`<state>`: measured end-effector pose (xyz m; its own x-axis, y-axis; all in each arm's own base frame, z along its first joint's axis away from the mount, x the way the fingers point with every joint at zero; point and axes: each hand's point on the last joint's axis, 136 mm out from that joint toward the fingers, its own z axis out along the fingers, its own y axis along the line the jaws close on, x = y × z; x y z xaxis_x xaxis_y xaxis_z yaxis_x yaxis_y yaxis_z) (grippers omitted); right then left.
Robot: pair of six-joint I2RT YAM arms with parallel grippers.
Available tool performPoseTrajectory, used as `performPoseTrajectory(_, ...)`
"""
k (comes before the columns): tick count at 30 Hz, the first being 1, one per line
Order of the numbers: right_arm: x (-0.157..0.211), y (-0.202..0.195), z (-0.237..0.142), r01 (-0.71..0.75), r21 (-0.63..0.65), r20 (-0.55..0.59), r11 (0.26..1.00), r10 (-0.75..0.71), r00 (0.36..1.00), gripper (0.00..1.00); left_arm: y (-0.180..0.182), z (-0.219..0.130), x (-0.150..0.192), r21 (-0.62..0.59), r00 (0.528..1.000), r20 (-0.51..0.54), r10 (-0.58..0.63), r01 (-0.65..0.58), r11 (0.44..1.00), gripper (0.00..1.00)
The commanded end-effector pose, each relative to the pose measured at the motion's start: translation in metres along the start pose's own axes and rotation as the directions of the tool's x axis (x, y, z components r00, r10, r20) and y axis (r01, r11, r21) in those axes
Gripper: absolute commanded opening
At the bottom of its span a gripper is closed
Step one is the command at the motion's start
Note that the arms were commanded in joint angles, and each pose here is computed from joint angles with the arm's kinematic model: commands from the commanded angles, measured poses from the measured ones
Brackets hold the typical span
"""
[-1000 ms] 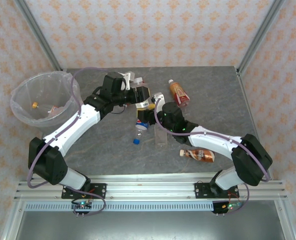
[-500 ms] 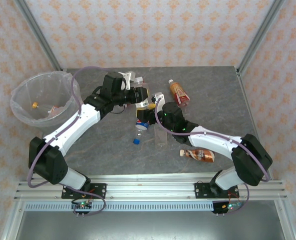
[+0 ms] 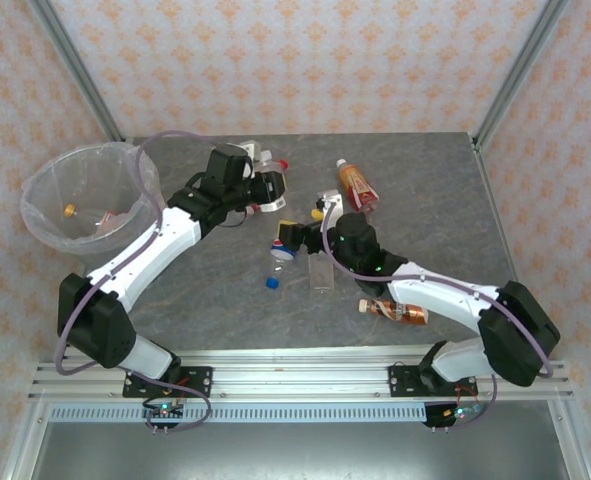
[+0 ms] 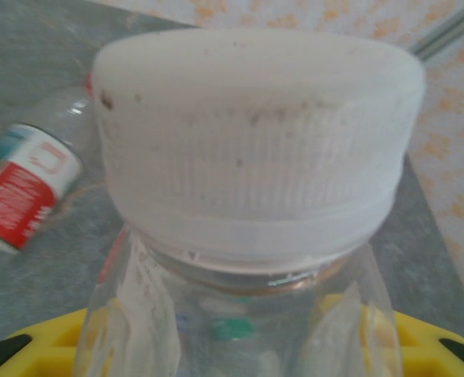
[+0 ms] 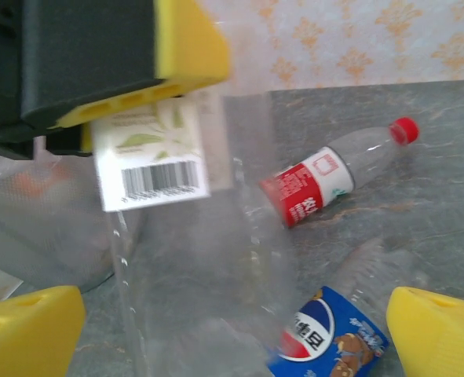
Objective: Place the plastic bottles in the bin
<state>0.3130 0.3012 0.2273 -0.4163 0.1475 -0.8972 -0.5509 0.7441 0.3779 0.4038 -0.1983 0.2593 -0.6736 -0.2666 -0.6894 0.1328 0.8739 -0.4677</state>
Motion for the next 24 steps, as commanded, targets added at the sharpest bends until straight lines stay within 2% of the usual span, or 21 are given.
performPoseTrajectory(1,-0.022,-0.021,-0.014,-0.024,0.133,0.106,0.991,0.01,0.994,0.99,0.014,-0.045,-0.044,-0.165,0.984,0.161,0.077,-0.05,0.985,0.47)
performPoseTrajectory(6,-0.017,-0.064,-0.028,-0.08,0.354,0.142,0.932,0.031,0.989,0.99,0.028,-0.076,-0.065,-0.298,0.962,0.215,0.17,-0.101,0.949,0.46)
performPoseTrajectory(10,-0.008,-0.088,-0.037,-0.129,0.465,0.156,0.876,0.062,0.986,0.99,0.042,-0.105,-0.084,-0.434,0.938,0.248,0.244,-0.117,0.893,0.47)
performPoseTrajectory(20,-0.002,-0.114,-0.054,-0.24,0.528,0.204,0.815,0.153,0.967,0.99,0.048,-0.173,-0.126,-0.616,0.853,0.313,0.417,-0.152,0.773,0.47)
performPoseTrajectory(24,0.001,-0.121,-0.058,-0.293,0.519,0.233,0.803,0.198,0.952,0.99,0.048,-0.193,-0.137,-0.613,0.838,0.342,0.426,-0.145,0.776,0.47)
